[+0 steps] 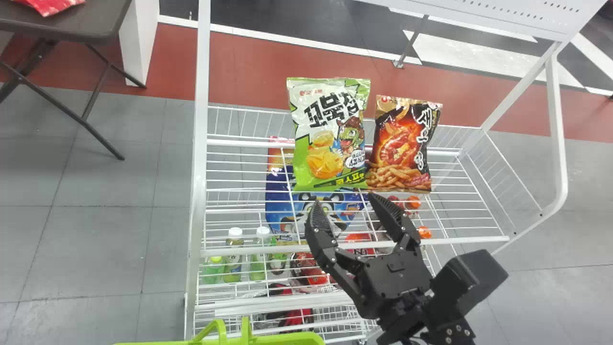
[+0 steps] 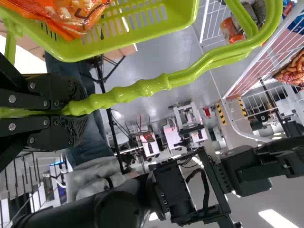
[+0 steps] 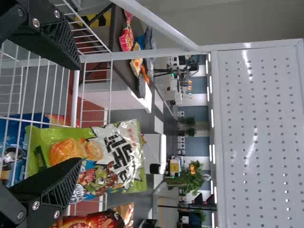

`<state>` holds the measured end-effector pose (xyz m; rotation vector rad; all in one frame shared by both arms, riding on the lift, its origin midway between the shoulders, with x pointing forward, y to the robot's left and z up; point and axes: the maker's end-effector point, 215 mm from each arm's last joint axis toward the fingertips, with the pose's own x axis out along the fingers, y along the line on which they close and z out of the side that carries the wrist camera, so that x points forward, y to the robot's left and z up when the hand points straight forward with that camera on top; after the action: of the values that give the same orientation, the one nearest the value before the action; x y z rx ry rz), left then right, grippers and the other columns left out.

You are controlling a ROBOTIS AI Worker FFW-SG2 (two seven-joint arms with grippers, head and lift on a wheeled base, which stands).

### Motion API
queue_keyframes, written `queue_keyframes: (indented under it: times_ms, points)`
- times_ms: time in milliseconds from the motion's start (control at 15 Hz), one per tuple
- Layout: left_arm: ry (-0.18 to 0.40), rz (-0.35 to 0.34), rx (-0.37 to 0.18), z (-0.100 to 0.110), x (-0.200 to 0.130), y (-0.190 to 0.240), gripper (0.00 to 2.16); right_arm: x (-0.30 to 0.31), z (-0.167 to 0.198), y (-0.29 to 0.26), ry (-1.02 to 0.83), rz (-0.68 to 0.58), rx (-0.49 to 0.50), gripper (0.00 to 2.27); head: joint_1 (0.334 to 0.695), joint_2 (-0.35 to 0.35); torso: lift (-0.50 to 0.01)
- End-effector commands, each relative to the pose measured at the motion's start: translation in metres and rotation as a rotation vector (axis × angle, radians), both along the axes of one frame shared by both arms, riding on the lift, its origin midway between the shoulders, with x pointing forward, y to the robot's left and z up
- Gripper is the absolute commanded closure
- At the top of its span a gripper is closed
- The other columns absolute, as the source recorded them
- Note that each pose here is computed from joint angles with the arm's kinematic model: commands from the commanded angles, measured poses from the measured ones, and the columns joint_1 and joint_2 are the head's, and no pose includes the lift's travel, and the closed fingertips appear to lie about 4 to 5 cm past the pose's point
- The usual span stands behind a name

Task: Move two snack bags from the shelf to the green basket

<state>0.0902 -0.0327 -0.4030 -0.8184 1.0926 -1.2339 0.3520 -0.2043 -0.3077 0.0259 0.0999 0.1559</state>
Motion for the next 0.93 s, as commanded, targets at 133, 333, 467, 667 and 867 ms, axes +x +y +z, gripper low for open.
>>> queue_keyframes:
  times_ms: [133,333,467,667,867]
  points:
    - [-0.003,0.002,0.002,-0.001,0.001,0.000,2.13,0.001,0.000,-0.002,-0.005,-0.007,0.007,0.15,0.695,-0.350,-0.015]
    - [-0.007,0.003,0.001,0.000,0.002,0.000,2.13,0.002,0.000,-0.004,-0.006,-0.013,0.007,0.15,0.695,-0.350,-0.015]
    - [-0.009,0.003,0.003,0.000,0.003,0.000,2.13,0.002,0.004,-0.005,-0.022,-0.014,0.006,0.15,0.695,-0.350,-0.015]
    - [-0.009,0.002,0.000,0.000,0.003,-0.001,2.13,0.002,0.005,-0.005,-0.031,-0.015,0.006,0.15,0.695,-0.350,-0.015]
    - [-0.011,0.001,0.001,0.002,0.003,-0.001,2.13,0.002,0.008,-0.005,-0.040,-0.019,0.008,0.15,0.695,-0.350,-0.015]
